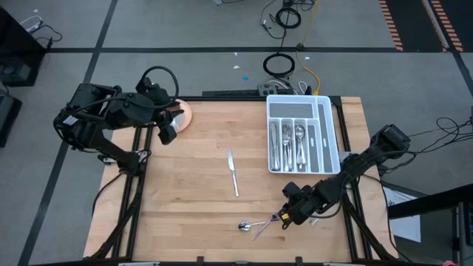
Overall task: Sort silverware
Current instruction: Put the silver fork into the white cutlery tray
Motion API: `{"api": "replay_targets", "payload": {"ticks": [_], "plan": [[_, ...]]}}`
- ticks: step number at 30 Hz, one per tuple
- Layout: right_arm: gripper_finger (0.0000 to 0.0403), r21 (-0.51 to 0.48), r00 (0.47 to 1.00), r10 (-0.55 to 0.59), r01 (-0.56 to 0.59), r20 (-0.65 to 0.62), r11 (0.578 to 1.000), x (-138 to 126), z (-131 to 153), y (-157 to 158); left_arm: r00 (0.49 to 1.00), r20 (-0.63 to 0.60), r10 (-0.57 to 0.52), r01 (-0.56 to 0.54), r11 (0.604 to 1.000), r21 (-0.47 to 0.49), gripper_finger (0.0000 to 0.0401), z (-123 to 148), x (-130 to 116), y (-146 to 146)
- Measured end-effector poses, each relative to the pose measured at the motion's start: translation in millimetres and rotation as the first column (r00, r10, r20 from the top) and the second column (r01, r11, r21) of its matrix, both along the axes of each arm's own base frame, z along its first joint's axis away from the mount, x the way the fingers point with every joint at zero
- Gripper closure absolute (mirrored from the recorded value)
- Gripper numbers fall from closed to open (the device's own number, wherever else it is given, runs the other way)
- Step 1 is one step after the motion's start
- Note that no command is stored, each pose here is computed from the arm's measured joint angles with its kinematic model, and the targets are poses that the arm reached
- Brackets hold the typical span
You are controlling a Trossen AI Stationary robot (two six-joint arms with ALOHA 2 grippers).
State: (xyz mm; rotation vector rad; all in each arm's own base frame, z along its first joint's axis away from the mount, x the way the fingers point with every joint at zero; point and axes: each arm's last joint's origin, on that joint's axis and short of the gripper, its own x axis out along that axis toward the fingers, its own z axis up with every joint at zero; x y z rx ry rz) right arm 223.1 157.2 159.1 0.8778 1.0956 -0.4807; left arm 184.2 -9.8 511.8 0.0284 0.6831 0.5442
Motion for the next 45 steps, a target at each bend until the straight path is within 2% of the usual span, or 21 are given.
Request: {"api": "replay_targets", "payload": {"ticks": [4,12,17,29,37,41,45], "plan": [[0.0236,-0.005,0.999,0.032,-0.032,0.037,0.999,7,0,-5,1.0,0.0,0.0,0.0,1.0,0.0,0.0285,0,0,0],[0.0236,-0.028,0.999,0.034,-0.033,0.024,0.999,6,-8,-15,1.0,0.001,0.002,-0.002,1.0,-0.002,0.0285,0,0,0],[0.0236,0.016,0.998,0.034,-0.035,0.058,0.999,6,-14,-14,1.0,0.001,0.002,-0.002,1.0,-0.002,0.0285,0,0,0],[0.0236,0.024,0.997,0.042,-0.043,0.066,0.999,7,-16,-13,1.0,0.001,0.001,-0.001,1.0,-0.001,0.0285,0,0,0],[0.0237,0.048,0.995,0.055,-0.059,0.081,0.997,15,-30,-5,1.0,0.0,0.0,0.0,1.0,0.0,0.0285,0,0,0],[0.0266,0.047,0.996,0.055,-0.058,0.072,0.997,15,-32,-4,1.0,-0.004,-0.005,0.005,1.0,0.005,0.0285,0,0,0],[0.0338,0.041,0.995,0.081,-0.084,0.055,0.996,14,-32,-5,1.0,-0.005,-0.006,0.006,1.0,0.006,0.0285,0,0,0]]}}
